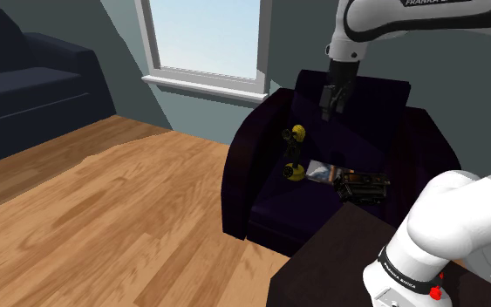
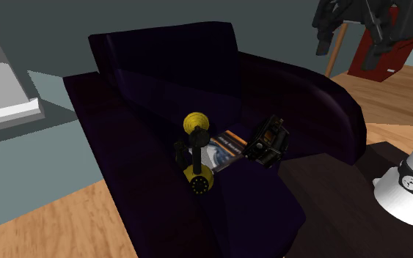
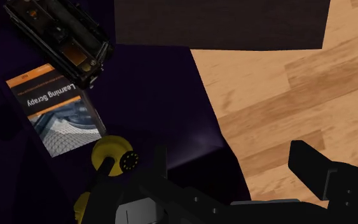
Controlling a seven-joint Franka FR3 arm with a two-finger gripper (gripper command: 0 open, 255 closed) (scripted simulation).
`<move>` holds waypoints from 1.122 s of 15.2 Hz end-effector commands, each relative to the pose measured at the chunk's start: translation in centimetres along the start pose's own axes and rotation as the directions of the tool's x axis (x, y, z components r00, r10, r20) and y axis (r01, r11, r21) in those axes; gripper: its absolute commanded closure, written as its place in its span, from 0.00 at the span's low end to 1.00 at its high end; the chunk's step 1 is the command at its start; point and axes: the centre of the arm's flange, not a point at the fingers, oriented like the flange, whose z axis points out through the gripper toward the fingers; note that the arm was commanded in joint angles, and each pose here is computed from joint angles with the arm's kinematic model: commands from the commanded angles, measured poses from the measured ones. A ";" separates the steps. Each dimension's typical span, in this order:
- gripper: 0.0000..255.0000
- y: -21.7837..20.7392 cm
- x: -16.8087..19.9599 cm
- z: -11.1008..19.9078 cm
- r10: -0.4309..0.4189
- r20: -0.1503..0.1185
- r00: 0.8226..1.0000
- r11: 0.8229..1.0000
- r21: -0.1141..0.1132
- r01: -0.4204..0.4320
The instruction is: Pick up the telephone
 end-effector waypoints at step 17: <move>0.00 13.5 15.0 13.7 -0.029 -0.006 1.000 0.998 0.054 0.029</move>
